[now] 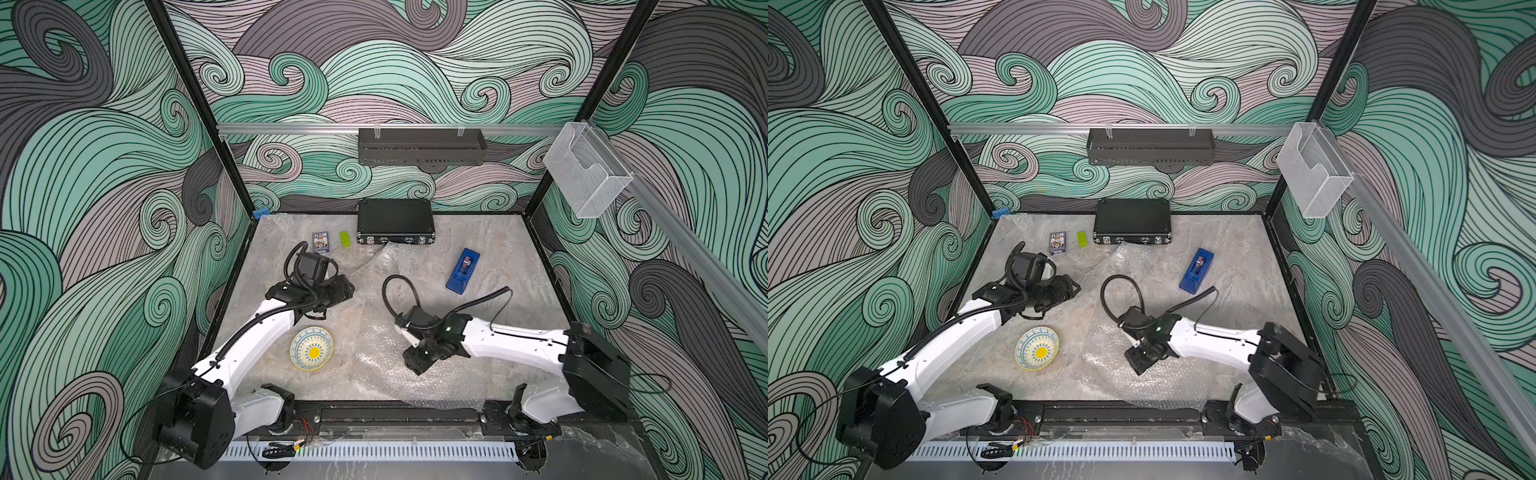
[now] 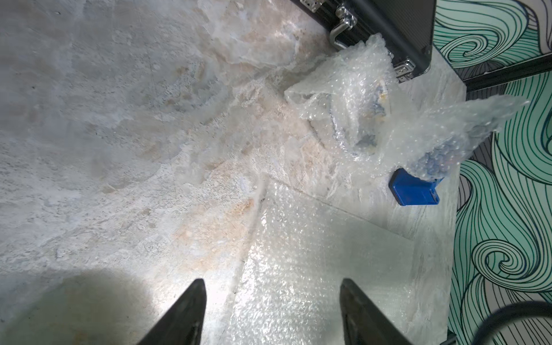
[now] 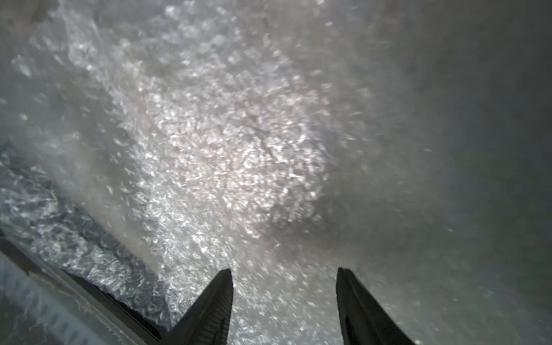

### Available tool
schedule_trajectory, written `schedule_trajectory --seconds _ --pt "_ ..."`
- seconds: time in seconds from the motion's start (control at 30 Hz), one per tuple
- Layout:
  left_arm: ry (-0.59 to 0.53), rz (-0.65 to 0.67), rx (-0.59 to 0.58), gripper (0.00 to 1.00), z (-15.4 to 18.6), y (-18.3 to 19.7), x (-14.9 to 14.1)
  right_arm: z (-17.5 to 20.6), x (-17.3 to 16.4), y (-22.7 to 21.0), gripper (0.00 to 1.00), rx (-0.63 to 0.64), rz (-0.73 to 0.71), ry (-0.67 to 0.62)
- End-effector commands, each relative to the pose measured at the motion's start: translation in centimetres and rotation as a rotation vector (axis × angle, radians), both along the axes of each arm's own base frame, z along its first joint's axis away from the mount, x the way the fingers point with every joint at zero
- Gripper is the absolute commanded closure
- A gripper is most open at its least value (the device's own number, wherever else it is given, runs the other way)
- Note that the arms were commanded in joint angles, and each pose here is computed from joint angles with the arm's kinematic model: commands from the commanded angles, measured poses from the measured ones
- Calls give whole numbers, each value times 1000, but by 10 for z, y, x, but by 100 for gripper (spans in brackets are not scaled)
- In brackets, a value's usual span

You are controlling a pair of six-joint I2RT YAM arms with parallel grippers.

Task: Wrap bowls in bubble wrap
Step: Adjust the bubble wrap at the center of the board, then adjust the bubble-wrapped bowl at the center of the board.

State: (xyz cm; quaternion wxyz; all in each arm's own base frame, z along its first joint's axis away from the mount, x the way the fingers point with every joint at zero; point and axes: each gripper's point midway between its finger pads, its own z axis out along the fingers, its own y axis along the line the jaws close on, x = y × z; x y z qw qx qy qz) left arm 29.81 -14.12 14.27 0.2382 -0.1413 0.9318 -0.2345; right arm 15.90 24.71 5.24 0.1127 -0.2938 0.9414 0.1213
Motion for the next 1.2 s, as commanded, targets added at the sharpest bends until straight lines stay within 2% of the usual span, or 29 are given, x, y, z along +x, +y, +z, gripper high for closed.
schedule_trajectory --seconds 0.0,0.13,0.27,0.33,0.4,0.47,0.6,0.67,0.77,0.83,0.9,1.03,1.17 --pt "-37 -11 -10 31 14 -1 11 -6 16 -48 39 -67 -251 -19" --pt "-36 -15 -22 31 11 -4 17 -23 25 -72 41 -134 -350 12" --pt "-29 -11 -32 29 11 -7 29 -37 48 -71 46 -226 -356 -4" --pt "-23 -29 -44 27 11 -12 34 -39 54 -54 47 -196 -314 18" --pt "-13 -38 -53 26 11 -12 40 -36 60 -31 48 -114 -261 29" --pt "-11 -41 -73 25 11 -13 50 -25 67 -8 47 -32 -193 25" --pt "-3 -60 -115 24 7 -16 76 16 90 -9 39 -27 -186 -89" --pt "-7 -78 -112 24 6 -17 90 40 102 -14 33 9 -215 -141" --pt "-13 -101 -141 27 4 -22 107 68 131 -36 28 48 -332 -196" --pt "-42 -116 -171 28 10 -25 115 79 149 -58 30 63 -439 -187" --pt "-99 -151 -186 28 19 -30 123 85 170 -74 40 122 -549 -163" --pt "-97 -159 -137 27 15 -23 145 94 206 -39 55 306 -517 -85" --pt "-46 -193 -178 24 -1 -23 170 103 243 5 63 425 -464 -14"
